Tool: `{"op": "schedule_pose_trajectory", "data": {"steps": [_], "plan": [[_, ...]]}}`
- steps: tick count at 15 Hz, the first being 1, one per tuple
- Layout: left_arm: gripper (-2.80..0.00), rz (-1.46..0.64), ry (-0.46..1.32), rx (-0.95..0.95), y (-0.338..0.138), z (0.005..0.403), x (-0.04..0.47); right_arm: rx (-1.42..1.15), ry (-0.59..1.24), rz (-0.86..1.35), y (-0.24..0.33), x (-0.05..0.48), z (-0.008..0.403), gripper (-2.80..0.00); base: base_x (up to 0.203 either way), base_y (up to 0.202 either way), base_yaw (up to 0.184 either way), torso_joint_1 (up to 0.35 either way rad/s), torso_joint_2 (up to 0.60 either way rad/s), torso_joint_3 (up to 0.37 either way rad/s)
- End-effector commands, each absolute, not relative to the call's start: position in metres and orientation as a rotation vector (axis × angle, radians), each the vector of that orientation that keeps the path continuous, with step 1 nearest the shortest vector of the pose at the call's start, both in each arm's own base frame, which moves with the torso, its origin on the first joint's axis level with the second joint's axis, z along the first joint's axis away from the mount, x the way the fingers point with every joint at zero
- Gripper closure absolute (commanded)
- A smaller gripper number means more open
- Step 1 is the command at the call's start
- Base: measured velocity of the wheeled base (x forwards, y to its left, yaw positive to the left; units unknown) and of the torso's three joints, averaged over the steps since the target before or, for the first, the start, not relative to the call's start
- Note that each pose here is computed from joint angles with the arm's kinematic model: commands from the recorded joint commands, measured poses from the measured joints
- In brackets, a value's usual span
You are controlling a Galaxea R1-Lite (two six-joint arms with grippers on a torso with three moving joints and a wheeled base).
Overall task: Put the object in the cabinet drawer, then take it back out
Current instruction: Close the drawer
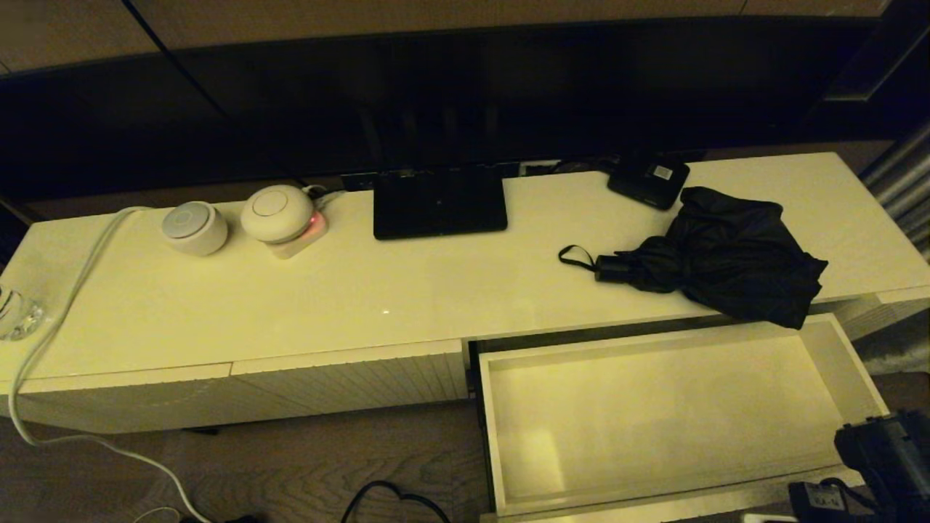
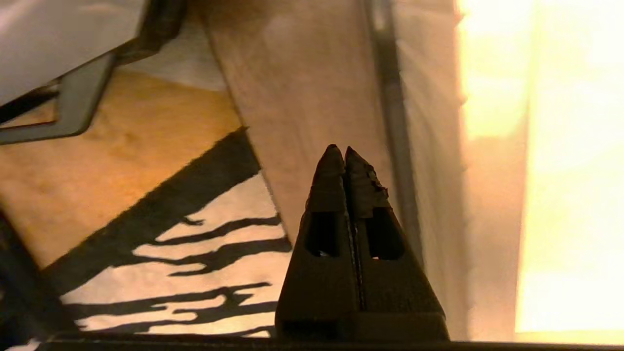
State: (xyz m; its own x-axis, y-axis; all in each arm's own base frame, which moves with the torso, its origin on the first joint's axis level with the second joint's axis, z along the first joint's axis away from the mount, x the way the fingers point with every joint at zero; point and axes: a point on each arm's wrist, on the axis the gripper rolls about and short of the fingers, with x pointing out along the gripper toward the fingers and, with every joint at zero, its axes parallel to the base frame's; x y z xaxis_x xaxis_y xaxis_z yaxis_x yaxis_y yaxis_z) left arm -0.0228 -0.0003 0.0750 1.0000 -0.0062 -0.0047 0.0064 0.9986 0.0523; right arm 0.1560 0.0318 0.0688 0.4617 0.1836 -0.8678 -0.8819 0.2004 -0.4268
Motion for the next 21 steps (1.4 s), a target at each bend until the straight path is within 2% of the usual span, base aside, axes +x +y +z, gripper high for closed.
{"op": "schedule_pose_trajectory", "data": {"steps": [1,9,14,21], "plan": [[0.0,-0.006,0.008,0.052,0.0,0.074,-0.023,-1.128,0.783,0.865,0.034,0.167,0.063,0.0,0.0,0.0,0.0,0.0,0.0,0.0],[0.0,-0.006,0.008,0.052,0.0,0.074,-0.023,-1.218,0.668,0.685,0.044,0.206,0.089,0.0,0.0,0.0,0.0,0.0,0.0,0.0],[0.0,-0.006,0.008,0.052,0.0,0.074,-0.023,-1.185,0.663,0.652,0.051,0.22,0.092,0.0,0.0,0.0,0.0,0.0,0.0,0.0],[0.0,-0.006,0.008,0.053,0.0,0.074,-0.023,-1.171,0.55,0.551,0.056,0.249,0.114,0.0,0.0,0.0,0.0,0.0,0.0,0.0]]}}
